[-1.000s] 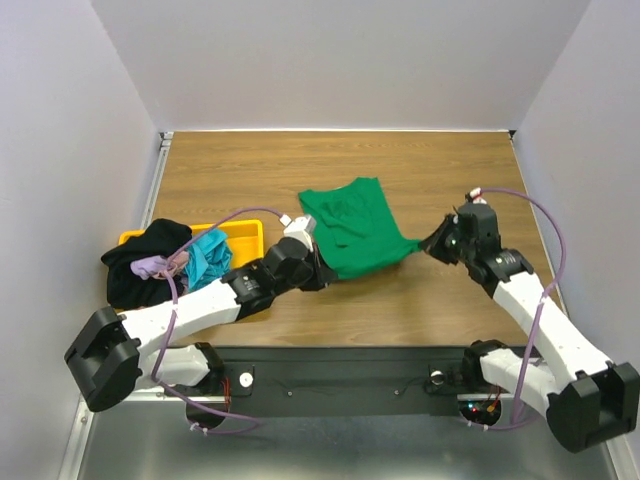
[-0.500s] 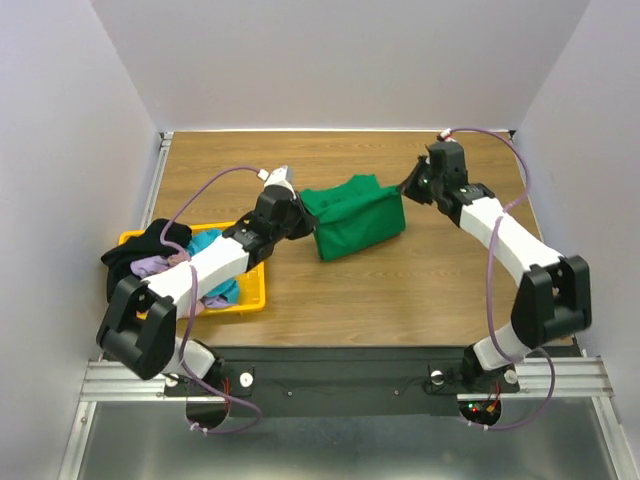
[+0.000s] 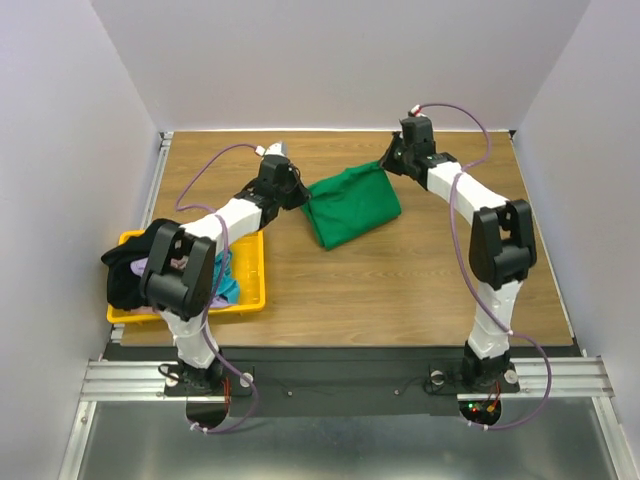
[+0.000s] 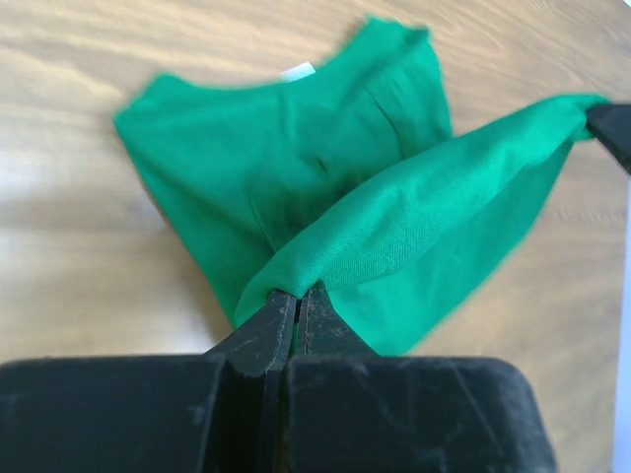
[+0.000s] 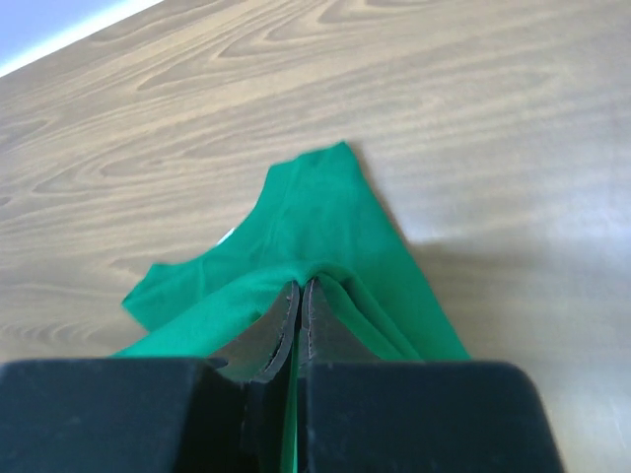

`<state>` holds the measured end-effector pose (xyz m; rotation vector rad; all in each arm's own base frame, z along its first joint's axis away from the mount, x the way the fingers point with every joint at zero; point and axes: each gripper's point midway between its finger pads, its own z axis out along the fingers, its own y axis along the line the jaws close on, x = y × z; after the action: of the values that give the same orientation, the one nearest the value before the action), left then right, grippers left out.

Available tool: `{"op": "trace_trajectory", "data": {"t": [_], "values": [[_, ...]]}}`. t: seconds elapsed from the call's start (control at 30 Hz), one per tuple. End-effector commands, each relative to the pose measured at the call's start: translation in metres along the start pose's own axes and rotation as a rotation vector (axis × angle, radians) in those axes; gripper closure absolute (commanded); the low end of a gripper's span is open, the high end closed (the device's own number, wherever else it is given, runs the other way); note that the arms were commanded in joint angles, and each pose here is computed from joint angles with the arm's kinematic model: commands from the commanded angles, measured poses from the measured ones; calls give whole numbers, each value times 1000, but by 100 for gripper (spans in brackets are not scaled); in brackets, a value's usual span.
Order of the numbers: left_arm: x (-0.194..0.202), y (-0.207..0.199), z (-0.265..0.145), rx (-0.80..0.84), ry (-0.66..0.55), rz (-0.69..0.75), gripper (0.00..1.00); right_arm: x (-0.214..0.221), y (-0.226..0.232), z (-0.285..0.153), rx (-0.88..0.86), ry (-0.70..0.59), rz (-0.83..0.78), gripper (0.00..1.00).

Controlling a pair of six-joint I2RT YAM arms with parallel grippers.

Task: Fold and stack the t-shirts
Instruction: Fold the tshirt, then neatly place the folded tshirt to the corner

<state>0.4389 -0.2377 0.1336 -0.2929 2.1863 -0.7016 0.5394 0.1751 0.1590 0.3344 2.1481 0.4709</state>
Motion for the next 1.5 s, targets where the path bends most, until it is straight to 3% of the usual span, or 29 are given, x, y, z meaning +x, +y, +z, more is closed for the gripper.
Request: {"op": "trace_trajectory", "data": {"t": [0.0, 0.03, 0.07, 0.1, 0.13, 0.17, 0.3, 0.53, 0.83, 1.07, 1.23, 1.33, 1.37, 1.47], "values": [[-36, -11, 23, 32, -76, -11, 97, -26, 25, 29, -97, -67, -35, 99], [-35, -4, 29, 6, -61, -20, 89, -24, 26, 35, -104, -60, -45, 98], [-27, 2, 38, -11, -34, -24, 76, -11, 24, 49, -119, -21, -61, 77], [-28, 2, 39, -9, -34, -26, 37, -16, 31, 51, -144, -28, -73, 55], [-34, -1, 38, -7, -50, -24, 8, -12, 33, 55, -164, -13, -83, 4], [-37, -2, 36, -6, -61, -22, 1, -13, 39, 53, -190, -7, -90, 0], [-53, -14, 17, 23, -121, -19, 1, -18, 49, 33, -247, -8, -159, 0], [-31, -12, -8, 57, -80, -1, 1, 4, 11, 9, -144, 9, -311, 0], [9, -11, -63, 85, -72, 8, 1, 47, -25, 18, -77, 114, -394, 0], [20, 7, -88, 46, -105, 1, 1, 76, -46, 40, -27, 211, -393, 10], [22, 15, -95, 19, -117, -4, 1, 100, -54, 48, -30, 279, -365, 22], [25, 17, -99, 18, -116, -7, 1, 114, -52, 44, -54, 319, -342, 39], [24, 18, -102, 17, -123, -12, 1, 115, -50, 40, -58, 321, -332, 52], [26, 24, -105, -1, -134, -24, 1, 133, -55, 25, -64, 369, -309, 71]]}}
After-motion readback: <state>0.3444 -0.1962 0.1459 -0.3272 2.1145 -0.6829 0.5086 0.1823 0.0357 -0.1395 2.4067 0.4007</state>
